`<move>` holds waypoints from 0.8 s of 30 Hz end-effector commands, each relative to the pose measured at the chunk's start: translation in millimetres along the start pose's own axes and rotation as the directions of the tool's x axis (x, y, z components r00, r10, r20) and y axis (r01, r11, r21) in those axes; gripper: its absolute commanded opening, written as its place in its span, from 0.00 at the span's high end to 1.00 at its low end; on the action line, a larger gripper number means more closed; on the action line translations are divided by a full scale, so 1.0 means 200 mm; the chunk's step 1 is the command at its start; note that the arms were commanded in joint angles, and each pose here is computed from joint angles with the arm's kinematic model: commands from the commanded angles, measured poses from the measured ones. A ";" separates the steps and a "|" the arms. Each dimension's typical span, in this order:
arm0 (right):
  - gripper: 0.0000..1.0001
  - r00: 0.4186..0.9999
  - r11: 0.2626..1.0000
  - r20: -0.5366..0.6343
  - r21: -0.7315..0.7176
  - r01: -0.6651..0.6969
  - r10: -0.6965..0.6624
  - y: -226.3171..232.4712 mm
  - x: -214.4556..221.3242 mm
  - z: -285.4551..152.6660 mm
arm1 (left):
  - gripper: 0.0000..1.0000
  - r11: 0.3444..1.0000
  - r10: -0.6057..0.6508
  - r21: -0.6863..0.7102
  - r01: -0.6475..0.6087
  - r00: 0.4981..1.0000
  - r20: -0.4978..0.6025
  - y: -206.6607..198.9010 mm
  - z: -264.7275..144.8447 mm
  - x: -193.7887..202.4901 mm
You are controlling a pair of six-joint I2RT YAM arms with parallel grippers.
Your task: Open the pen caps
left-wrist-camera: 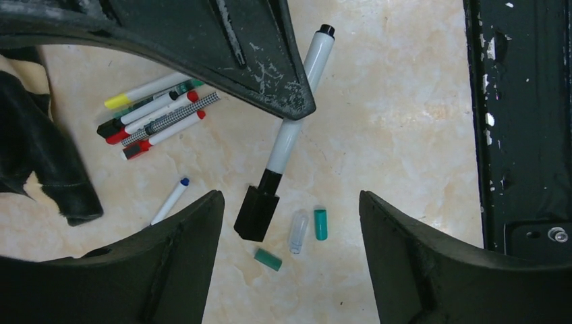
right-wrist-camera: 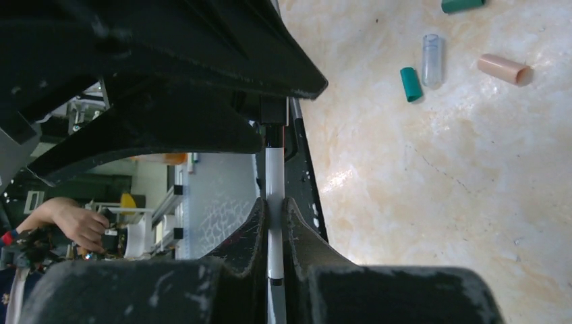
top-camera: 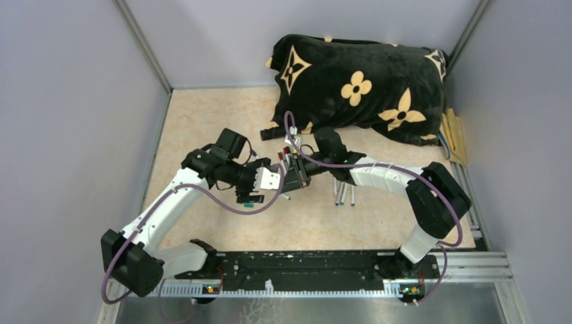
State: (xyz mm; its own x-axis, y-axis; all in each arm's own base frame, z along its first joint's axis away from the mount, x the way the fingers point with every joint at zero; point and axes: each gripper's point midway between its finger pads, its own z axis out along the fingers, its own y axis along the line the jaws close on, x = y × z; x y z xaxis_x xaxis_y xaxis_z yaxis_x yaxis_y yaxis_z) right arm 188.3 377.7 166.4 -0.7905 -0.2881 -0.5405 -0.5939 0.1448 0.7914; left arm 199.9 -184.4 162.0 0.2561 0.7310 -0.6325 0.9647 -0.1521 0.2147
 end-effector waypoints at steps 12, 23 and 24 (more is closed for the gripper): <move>1.00 0.999 0.993 0.015 -0.110 0.036 -0.035 0.09 -0.11 0.02 | 0.75 0.997 0.050 -0.051 -0.055 0.995 -0.092 0.03 0.03 0.03; 0.64 1.000 0.992 0.016 -0.122 0.015 -0.013 0.10 -0.07 0.10 | 1.00 0.993 0.072 -0.094 -0.077 0.996 -0.050 0.08 0.01 -0.04; 0.64 1.000 0.993 0.015 -0.121 0.013 -0.011 0.10 -0.07 0.11 | 1.00 0.992 0.073 -0.096 -0.077 0.996 -0.050 0.08 0.00 -0.05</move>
State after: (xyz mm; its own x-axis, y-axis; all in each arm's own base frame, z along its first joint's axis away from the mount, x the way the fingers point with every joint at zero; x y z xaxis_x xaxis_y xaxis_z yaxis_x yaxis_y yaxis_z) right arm 188.6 391.7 180.3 -0.8047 -0.2749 -0.5263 -0.5618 0.0654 0.8247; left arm 208.8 -187.3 157.8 0.2940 0.7743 -0.5604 0.9460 -0.1520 0.2863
